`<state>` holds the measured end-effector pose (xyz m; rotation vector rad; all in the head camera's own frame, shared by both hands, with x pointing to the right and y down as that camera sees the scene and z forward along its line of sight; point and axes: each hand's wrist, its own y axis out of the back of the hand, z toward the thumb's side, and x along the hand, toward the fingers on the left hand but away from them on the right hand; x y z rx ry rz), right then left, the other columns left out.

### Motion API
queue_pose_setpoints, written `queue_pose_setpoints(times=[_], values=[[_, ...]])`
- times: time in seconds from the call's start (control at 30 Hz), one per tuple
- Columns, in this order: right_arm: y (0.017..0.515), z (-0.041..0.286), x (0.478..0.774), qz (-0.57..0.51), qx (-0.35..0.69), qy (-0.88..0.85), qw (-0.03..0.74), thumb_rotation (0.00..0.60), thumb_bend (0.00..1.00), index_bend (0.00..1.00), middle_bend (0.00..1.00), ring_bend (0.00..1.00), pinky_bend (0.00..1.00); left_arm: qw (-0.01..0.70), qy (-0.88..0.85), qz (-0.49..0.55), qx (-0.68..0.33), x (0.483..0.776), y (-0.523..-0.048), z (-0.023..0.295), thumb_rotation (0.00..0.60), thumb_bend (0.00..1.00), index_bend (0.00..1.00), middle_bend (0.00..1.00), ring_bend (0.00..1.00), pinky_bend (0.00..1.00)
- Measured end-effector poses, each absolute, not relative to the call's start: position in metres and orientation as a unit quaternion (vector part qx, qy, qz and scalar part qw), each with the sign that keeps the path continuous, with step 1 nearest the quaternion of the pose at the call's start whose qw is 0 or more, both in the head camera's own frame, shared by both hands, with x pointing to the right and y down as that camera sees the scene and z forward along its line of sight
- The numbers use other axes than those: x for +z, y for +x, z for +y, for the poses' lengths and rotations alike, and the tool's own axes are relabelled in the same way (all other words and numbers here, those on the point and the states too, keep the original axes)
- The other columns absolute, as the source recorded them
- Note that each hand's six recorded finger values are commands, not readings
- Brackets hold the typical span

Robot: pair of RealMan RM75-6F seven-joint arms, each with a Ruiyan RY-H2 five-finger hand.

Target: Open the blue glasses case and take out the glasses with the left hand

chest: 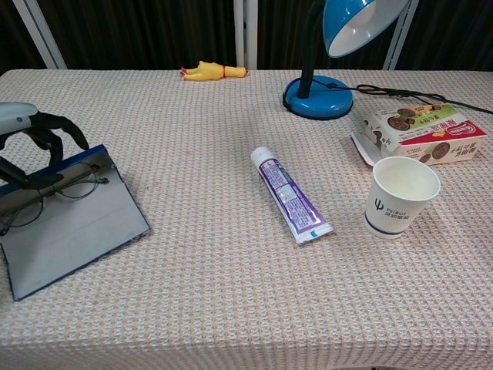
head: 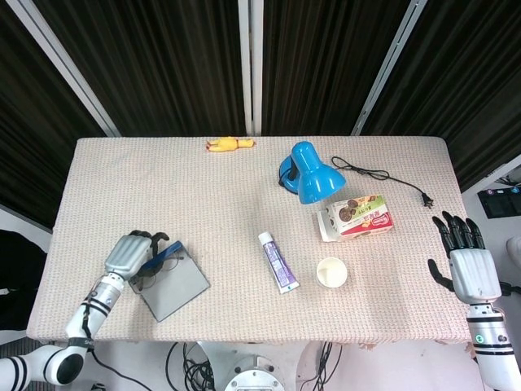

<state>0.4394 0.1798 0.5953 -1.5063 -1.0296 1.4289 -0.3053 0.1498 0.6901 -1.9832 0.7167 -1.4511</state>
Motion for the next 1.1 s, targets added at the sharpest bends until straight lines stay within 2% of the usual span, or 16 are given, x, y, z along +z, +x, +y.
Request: queue_pose_setpoints(times=[0.5,1.1], values=[[0.443,0.181,0.600,-0.406,0.570,-0.595,0.395,0.600,0.33,0.00,0.00,0.00,0.00,0.474,-0.694,0.242,-0.485,0.685,-0.289,0.147,0.600,0.38,0.28,0.56,0.31,0.27],[0.445,0.181,0.601,-0.407,0.572,-0.593,0.395,0.600,0.33,0.00,0.00,0.00,0.00,0.606,-0.638,0.211,-0.424,0.685,-0.278,0.148,0.600,0.38,0.26,0.56,0.31,0.27]])
